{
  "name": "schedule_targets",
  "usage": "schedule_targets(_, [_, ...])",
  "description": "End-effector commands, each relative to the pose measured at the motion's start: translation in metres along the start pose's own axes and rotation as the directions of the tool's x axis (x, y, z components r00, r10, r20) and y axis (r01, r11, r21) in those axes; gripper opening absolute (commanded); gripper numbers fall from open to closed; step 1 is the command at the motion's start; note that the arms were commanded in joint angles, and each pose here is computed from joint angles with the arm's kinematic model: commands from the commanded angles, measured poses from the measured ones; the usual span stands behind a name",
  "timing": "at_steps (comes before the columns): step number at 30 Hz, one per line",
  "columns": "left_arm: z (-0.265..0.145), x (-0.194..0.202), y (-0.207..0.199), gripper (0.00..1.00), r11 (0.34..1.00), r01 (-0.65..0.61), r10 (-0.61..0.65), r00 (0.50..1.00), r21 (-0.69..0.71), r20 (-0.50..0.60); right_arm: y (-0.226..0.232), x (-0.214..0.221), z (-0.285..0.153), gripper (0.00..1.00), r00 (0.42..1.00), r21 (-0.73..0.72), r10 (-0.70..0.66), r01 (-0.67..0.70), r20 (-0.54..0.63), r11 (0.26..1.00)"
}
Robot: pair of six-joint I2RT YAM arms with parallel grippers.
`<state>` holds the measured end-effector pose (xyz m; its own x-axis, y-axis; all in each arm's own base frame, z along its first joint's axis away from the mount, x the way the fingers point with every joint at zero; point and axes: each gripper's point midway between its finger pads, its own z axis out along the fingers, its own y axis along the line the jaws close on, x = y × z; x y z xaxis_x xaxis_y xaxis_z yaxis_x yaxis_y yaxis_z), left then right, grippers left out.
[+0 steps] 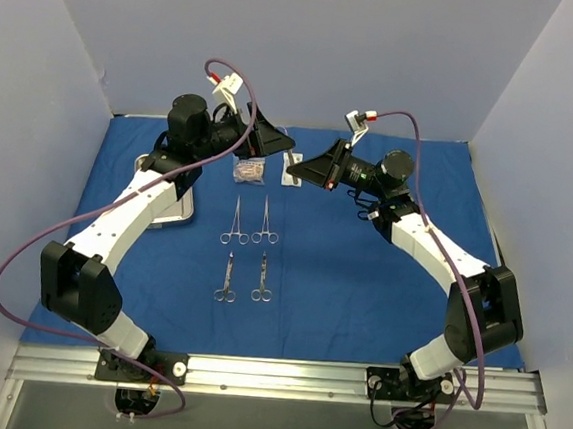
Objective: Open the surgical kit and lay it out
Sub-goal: Place the medical item in the surgical kit.
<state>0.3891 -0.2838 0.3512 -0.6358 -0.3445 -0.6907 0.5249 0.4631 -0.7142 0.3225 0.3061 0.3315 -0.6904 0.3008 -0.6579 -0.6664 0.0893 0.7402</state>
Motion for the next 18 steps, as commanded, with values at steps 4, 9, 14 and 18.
schedule_targets(4, [-0.013, -0.016, -0.056, 0.88, 0.963, -0.066, 0.062, 0.998, 0.262, 0.026, 0.058, -0.01, -0.007, 0.0, 0.998, -0.251, -0.053, 0.056, 0.02, 0.966])
schedule_targets(9, [-0.014, -0.017, -0.059, 0.64, 0.961, -0.057, 0.051, 0.998, 0.269, 0.031, 0.052, -0.008, -0.007, 0.0, 0.999, -0.24, -0.049, 0.051, 0.015, 0.97])
schedule_targets(14, [-0.015, -0.022, -0.062, 0.4, 0.96, -0.063, 0.051, 0.997, 0.271, 0.053, 0.042, -0.004, -0.005, 0.0, 1.0, -0.216, -0.03, 0.03, 0.001, 0.976])
schedule_targets(18, [-0.015, -0.028, -0.063, 0.14, 0.964, -0.057, 0.04, 0.997, 0.258, 0.073, 0.028, -0.001, -0.003, 0.0, 0.998, -0.159, -0.057, 0.055, -0.008, 0.986])
